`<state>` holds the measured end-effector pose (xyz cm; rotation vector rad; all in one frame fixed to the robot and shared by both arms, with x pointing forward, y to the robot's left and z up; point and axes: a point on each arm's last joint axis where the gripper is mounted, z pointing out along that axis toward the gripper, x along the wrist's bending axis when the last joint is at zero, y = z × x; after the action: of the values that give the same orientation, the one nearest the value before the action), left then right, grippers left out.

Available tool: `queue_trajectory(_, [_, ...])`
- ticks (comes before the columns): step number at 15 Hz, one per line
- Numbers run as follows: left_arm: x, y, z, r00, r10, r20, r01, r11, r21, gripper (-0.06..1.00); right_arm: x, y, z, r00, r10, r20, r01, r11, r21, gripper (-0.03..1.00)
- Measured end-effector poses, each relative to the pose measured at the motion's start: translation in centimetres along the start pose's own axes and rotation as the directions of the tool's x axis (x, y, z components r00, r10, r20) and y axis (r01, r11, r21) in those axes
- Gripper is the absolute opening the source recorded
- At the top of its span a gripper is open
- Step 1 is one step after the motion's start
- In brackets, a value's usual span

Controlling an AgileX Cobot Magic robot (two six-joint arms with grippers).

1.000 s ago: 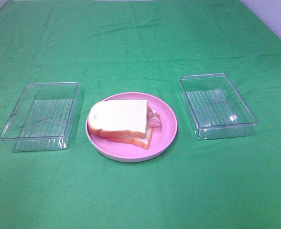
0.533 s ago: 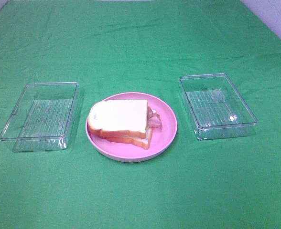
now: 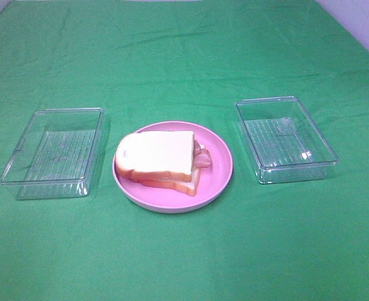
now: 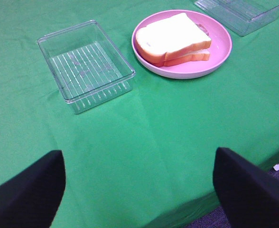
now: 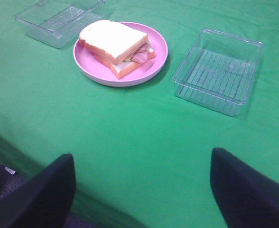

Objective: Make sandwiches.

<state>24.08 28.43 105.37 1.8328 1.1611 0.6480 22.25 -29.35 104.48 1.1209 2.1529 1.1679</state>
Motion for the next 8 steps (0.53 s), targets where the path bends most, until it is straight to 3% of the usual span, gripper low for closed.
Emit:
queue_trajectory(2, [0.00, 0.00, 0.00, 1.000, 0.000, 0.000, 0.000, 1.000, 0.000, 0.80, 0.01, 0.01, 0.01, 1.000, 0.003, 0.003, -0.003, 1.000, 0.000, 0.75])
queue_trajectory(4, [0.00, 0.01, 0.00, 1.000, 0.000, 0.000, 0.000, 1.000, -0.001, 0.80, 0.12, 0.07, 0.10, 0.997, 0.044, 0.058, -0.044, 0.999, -0.002, 0.75])
queue_trajectory(5, [0.00, 0.01, 0.00, 1.000, 0.000, 0.000, 0.000, 1.000, -0.001, 0.80, 0.19, 0.14, 0.19, 0.990, 0.082, 0.114, -0.082, 0.997, -0.006, 0.75])
queue_trajectory(6, [-0.01, -0.02, -0.06, 0.999, -0.021, -0.035, 0.020, 1.000, -0.010, 0.80, 0.28, 0.27, 0.40, 0.960, 0.158, 0.232, -0.158, 0.987, -0.020, 0.75])
queue_trajectory(8, [0.08, 0.04, 0.04, 0.990, -0.071, -0.121, 0.069, 0.997, -0.016, 0.80, 0.32, 0.38, 0.57, 0.919, 0.219, 0.327, -0.219, 0.975, -0.038, 0.75])
